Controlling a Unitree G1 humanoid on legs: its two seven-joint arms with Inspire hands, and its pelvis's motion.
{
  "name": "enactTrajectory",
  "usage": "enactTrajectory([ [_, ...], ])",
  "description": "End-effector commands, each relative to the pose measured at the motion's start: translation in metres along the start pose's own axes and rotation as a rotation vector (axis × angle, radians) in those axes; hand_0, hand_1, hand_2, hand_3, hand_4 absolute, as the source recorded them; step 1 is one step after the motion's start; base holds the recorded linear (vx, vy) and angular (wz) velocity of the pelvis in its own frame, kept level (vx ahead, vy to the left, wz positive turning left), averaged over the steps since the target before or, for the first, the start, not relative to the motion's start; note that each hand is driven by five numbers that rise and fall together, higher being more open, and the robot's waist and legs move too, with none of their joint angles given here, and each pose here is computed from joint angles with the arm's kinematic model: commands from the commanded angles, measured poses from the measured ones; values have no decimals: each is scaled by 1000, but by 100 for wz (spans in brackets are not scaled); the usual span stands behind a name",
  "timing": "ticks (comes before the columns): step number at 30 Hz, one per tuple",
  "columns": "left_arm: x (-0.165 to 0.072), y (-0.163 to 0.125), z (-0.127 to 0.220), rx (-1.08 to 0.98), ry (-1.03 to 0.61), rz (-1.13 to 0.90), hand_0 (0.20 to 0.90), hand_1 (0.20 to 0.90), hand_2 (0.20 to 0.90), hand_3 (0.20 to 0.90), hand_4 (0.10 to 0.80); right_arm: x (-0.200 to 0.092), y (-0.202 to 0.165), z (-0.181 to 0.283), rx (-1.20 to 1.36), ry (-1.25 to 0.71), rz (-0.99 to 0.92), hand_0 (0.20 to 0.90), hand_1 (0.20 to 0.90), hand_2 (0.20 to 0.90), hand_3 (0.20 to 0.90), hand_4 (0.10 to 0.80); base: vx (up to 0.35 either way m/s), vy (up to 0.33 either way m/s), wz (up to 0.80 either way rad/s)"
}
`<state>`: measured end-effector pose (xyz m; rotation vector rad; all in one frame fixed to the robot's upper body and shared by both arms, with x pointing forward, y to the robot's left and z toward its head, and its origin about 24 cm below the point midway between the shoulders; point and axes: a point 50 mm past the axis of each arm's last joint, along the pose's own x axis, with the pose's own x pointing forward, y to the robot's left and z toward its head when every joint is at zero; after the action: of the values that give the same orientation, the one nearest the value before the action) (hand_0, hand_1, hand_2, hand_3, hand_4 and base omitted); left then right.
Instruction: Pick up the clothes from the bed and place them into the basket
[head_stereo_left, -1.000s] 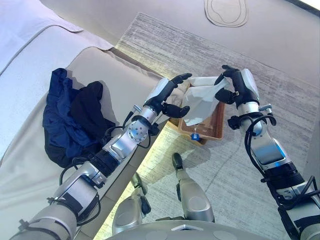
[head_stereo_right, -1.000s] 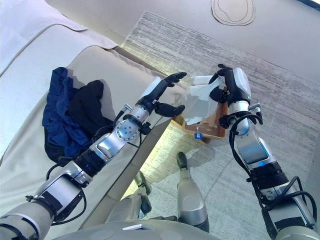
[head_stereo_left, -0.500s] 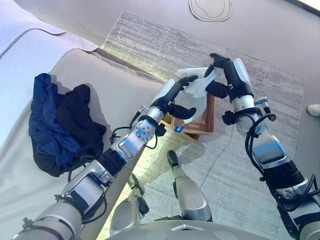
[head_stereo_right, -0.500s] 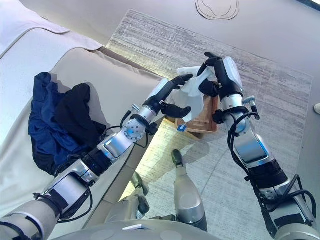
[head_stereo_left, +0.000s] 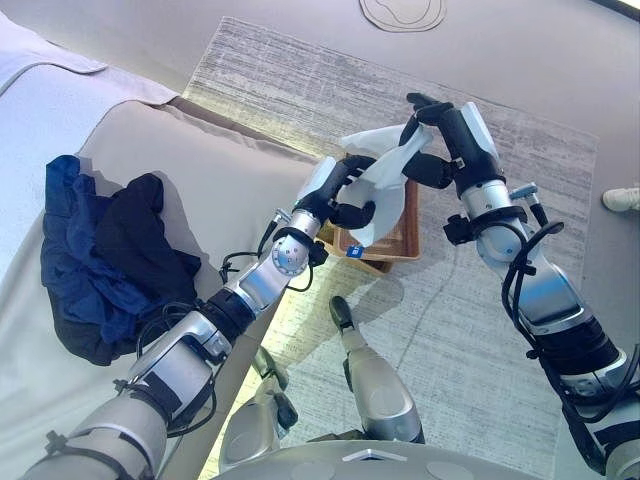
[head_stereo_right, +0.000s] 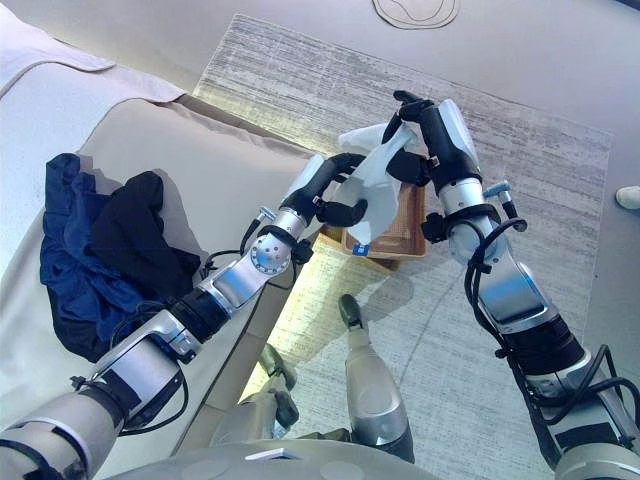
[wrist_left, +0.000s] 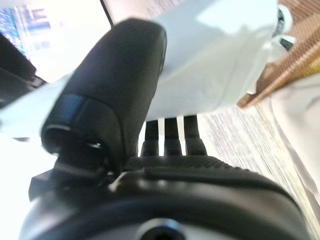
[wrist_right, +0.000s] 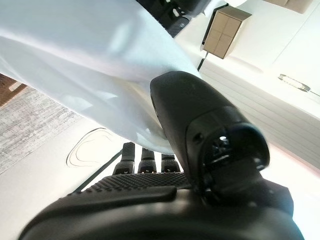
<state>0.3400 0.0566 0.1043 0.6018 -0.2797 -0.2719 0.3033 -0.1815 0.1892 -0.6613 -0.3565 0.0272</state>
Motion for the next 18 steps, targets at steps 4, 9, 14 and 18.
enactTrajectory([
  [4, 31, 29, 50, -55, -199, 272, 300, 300, 300, 200, 100, 7, -31, 81, 144, -430, -100, 900, 900, 900, 900, 800, 9, -56, -3],
  [9, 34, 33, 53, -99, -208, 325, 300, 300, 300, 200, 100, 9, -26, 78, 235, -416, -54, 900, 900, 900, 900, 800, -1, -59, -10],
  [14, 38, 30, 57, -80, -204, 337, 300, 300, 300, 200, 100, 11, -19, 81, 251, -428, -31, 900, 900, 900, 900, 800, 2, -35, -8],
  [18, 40, 29, 56, -49, -190, 322, 300, 300, 300, 200, 100, 14, -25, 85, 196, -443, -70, 900, 900, 900, 900, 800, 0, 0, -3],
])
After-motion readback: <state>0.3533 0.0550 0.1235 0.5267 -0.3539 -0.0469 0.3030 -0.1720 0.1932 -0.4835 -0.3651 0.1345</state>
